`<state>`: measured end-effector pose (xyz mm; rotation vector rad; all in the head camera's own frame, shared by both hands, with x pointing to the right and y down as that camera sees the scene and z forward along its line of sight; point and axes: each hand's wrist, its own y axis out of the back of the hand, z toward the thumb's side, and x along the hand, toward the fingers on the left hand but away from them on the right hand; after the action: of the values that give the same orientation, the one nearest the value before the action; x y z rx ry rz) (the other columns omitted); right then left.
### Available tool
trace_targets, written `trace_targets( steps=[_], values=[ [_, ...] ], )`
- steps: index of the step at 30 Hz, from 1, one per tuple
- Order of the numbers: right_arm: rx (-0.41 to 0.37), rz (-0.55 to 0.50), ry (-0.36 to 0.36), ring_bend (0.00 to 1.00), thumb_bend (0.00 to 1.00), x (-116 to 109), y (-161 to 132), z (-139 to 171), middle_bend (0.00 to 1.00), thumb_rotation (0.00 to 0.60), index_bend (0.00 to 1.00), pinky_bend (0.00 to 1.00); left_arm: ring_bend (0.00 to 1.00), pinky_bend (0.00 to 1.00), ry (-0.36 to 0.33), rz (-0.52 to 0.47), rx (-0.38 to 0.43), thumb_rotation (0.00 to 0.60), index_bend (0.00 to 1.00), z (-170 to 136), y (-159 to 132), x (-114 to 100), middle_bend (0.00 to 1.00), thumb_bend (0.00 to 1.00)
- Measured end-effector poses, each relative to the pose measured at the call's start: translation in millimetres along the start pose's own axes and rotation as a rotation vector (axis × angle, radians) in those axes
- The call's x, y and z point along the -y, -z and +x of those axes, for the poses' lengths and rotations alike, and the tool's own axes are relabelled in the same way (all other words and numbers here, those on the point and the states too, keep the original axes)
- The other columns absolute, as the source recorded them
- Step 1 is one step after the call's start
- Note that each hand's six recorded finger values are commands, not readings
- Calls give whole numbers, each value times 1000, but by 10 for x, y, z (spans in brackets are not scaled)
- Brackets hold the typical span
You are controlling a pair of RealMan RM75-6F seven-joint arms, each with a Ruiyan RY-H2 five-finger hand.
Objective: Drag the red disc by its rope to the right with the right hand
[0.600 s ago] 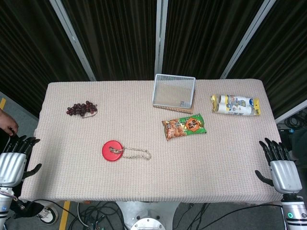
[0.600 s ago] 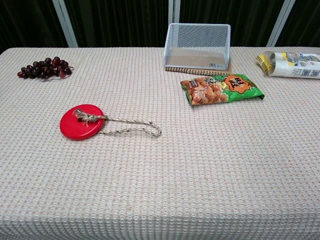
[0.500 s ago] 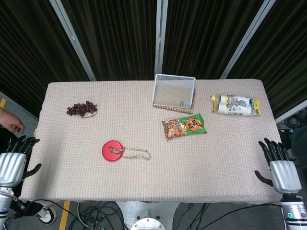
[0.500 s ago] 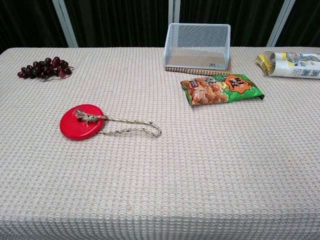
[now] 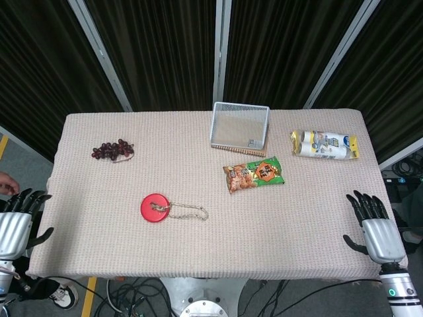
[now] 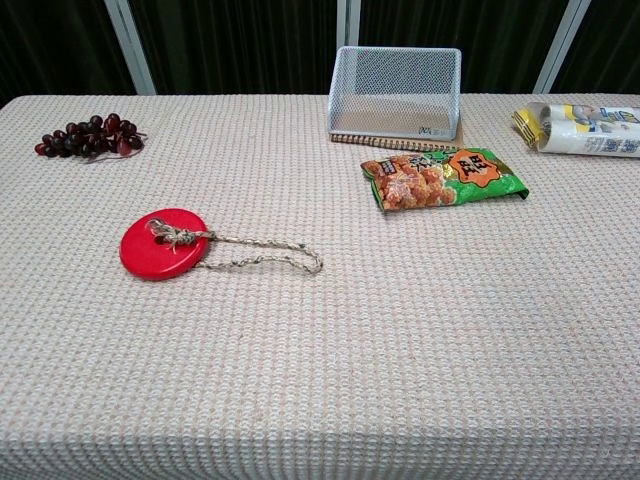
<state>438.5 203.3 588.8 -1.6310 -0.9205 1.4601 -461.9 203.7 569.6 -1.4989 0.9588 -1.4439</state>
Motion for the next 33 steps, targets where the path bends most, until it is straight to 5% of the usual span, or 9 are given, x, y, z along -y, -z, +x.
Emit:
trace_targets(
  steps=[6,17,25,33],
  values=[
    [-101,1,-59,0,120,-42,-287,-249,0,600,0,0,99,176,-3,-2,-1,600,236,4,12,46,174,192],
    [-443,-37,-254,0,192,-52,-1476,-864,0,600,0,0,99,176,10,7,-5,600,268,9,13,114,176,192],
    [-680,-43,-443,0,212,255,-2568,-1111,0,600,0,0,99,175,5,-3,-33,600,268,-38,126,107,177,192],
    [-745,-27,-528,0,212,566,-3144,-1300,0,600,0,0,99,164,-9,-6,-66,600,268,-91,259,95,180,192]
  ],
)
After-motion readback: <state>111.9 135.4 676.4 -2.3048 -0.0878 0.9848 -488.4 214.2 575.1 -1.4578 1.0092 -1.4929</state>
